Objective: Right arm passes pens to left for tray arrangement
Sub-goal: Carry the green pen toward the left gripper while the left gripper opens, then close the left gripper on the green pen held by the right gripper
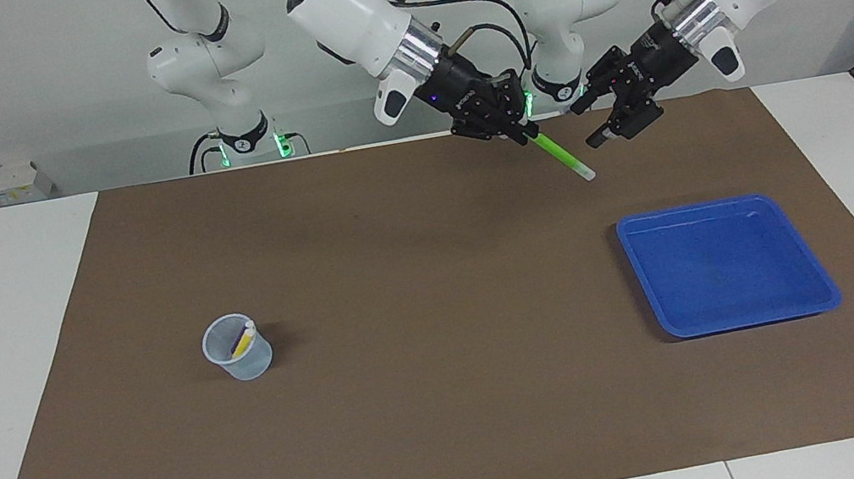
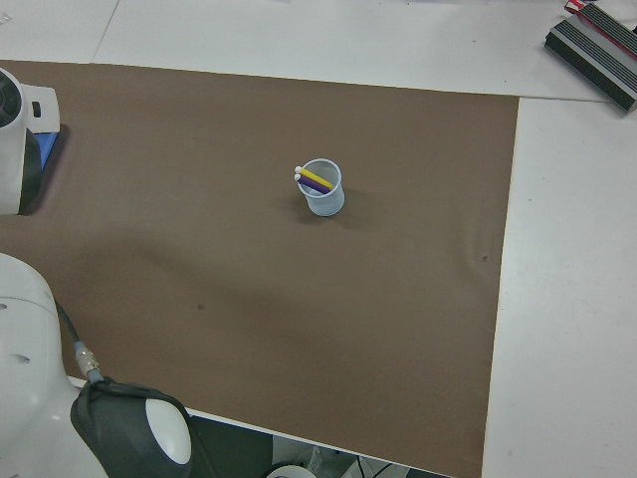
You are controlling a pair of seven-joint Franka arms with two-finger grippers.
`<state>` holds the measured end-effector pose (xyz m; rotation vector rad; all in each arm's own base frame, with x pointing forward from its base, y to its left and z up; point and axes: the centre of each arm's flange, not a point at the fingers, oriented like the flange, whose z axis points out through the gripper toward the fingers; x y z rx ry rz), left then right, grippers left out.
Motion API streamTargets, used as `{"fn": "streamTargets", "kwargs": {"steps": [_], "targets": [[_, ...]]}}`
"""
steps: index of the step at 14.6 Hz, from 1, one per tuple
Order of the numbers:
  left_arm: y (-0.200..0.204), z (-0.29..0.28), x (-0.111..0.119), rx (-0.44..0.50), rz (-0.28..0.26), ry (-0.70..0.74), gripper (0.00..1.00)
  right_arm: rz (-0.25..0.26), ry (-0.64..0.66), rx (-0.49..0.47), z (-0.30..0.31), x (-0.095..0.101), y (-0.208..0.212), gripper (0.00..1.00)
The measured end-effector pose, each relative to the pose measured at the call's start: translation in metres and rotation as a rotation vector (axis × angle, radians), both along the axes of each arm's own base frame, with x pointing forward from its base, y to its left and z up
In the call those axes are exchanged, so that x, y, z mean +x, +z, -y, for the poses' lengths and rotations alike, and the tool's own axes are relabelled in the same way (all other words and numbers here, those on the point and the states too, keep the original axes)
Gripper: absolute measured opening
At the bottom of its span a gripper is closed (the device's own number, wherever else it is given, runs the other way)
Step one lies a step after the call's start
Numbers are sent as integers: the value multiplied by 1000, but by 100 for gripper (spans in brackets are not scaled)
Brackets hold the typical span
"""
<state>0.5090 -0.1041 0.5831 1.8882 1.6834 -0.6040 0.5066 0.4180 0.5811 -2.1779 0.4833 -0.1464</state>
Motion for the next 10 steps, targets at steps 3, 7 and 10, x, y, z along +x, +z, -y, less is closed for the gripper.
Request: {"fn": "streamTargets", "kwargs": {"steps": [3, 7, 10], "targets": [[-6, 13, 2, -10, 19, 25, 80, 0, 0, 0, 0, 0, 0, 19], [-10, 21, 2, -42, 13, 45, 78, -2, 0, -1, 0, 0, -1, 19], [-9, 24, 5, -46, 32, 77, 72, -2, 0, -1, 0, 0, -1, 19]]}}
